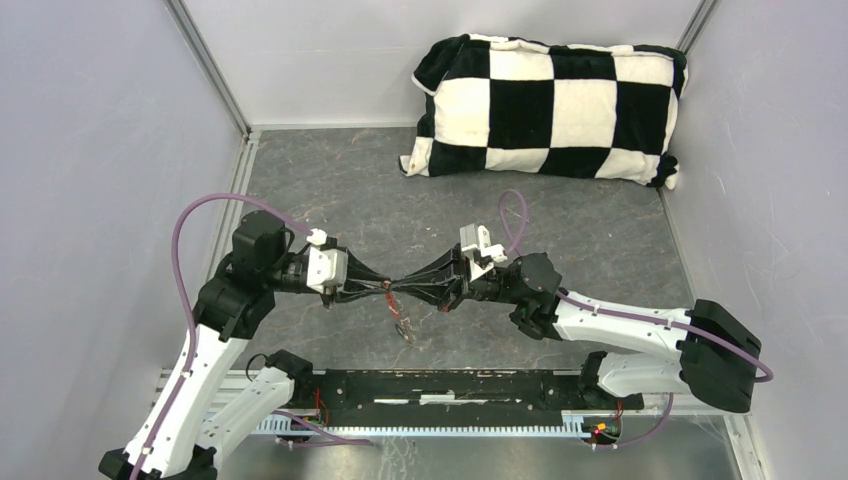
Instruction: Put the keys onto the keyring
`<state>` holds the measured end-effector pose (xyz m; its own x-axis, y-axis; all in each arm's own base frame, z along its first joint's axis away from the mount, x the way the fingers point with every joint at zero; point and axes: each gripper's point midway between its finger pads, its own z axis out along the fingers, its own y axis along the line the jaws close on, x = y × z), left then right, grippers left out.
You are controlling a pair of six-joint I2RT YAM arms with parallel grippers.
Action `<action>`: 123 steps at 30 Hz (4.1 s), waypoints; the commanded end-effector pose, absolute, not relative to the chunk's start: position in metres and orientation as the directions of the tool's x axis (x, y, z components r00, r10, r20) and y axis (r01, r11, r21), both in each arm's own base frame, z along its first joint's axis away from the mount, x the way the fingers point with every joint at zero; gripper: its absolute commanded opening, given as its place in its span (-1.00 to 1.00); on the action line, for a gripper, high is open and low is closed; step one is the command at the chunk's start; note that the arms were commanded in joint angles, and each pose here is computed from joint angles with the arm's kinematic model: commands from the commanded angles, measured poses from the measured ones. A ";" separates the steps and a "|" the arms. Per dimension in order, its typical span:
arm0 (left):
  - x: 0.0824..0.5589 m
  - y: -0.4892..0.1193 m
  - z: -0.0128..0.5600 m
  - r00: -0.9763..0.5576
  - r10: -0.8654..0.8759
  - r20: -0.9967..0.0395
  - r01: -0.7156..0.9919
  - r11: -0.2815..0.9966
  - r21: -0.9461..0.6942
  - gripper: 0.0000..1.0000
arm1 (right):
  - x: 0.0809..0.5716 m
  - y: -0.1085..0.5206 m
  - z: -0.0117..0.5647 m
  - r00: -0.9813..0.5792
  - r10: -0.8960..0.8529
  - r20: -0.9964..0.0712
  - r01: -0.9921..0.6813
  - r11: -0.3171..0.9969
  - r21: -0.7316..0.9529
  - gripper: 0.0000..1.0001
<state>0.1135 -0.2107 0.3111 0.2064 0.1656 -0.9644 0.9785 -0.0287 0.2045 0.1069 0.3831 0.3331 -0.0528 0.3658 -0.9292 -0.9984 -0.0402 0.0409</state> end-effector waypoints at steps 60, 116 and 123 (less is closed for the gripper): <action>0.105 -0.201 0.303 0.369 0.194 -0.909 0.929 -0.052 0.366 -0.96 | 0.091 0.389 0.334 -0.003 0.298 -0.954 -0.995 -0.097 -0.027 -0.49; 0.106 -0.184 0.274 0.553 0.324 -0.768 0.833 -0.233 0.501 -0.96 | 0.107 0.416 0.305 0.265 -0.170 -0.949 -0.963 -0.086 -0.254 -0.08; 0.108 -0.185 0.276 0.544 0.325 -0.773 0.839 -0.220 0.498 -0.96 | 0.110 0.422 0.306 0.253 -0.155 -0.955 -0.967 -0.072 -0.244 -0.26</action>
<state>0.1078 -0.1825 0.2596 0.5551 0.3439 -0.7574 0.8316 -0.2504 0.4958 0.1071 0.4137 0.2773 0.2353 -0.2235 -0.9459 -0.9707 -0.1027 -0.2172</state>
